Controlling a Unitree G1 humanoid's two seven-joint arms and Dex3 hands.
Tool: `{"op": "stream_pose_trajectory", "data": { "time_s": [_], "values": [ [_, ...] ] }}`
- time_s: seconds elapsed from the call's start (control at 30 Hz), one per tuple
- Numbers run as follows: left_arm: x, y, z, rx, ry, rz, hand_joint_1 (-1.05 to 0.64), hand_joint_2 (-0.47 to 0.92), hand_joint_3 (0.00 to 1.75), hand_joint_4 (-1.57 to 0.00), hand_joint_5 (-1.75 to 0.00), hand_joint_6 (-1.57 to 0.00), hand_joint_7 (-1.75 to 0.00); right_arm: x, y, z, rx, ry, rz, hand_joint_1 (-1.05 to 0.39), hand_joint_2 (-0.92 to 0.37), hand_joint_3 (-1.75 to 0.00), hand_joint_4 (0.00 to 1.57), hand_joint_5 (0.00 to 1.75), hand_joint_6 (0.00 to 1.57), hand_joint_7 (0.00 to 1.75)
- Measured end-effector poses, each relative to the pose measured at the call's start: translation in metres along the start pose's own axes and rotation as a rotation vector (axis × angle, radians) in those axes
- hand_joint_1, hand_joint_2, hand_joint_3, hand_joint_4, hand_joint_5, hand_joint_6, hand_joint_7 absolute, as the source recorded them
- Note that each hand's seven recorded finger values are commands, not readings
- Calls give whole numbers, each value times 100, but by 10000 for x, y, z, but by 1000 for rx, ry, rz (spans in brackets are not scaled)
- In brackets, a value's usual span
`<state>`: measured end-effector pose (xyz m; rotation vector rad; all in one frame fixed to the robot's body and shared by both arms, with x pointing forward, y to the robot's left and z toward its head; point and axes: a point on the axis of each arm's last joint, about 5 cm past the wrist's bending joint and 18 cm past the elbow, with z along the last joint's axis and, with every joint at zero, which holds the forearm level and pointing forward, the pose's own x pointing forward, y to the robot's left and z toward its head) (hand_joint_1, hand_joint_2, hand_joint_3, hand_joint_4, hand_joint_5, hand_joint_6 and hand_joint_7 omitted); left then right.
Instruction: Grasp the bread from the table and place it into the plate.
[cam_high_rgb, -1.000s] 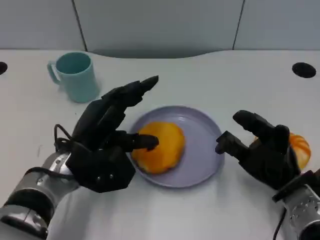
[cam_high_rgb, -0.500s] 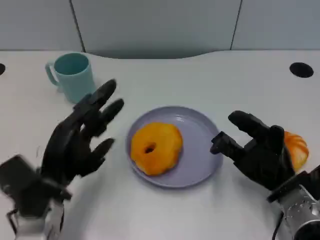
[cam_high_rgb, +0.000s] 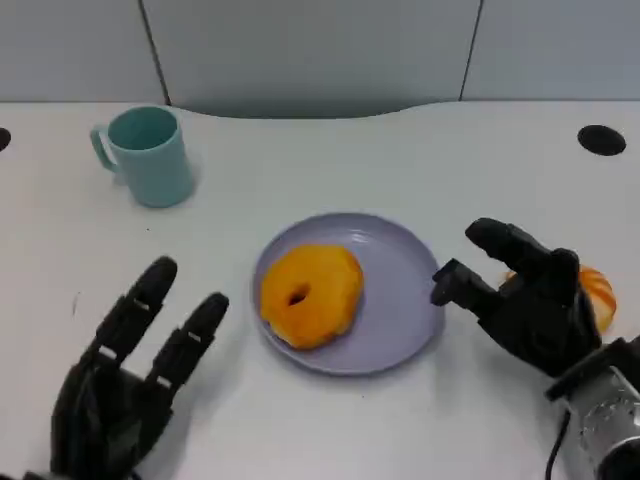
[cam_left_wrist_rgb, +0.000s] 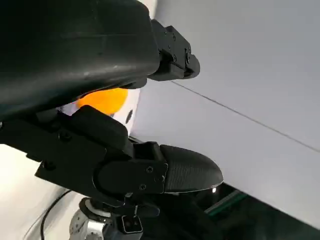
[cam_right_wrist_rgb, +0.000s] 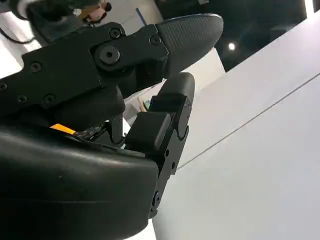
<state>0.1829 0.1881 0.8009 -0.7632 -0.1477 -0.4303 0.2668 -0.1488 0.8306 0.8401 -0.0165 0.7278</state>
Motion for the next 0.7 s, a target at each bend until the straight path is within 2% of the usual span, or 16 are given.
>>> {"op": "stream_pose_trajectory", "data": {
  "time_s": [0.27,0.7],
  "values": [
    [-77,48,-30,8,44,24,-99,92,45,-25,-29,-28,-4,-10,-10,-1,35,43,14,-49,-92,-9,76,127,110,7],
    [-73,68,-34,12,51,7,-102,92,46,-26,-35,-35,-5,-48,-34,35,18,44,25,-51,-92,-10,77,125,111,7]
  ]
}}
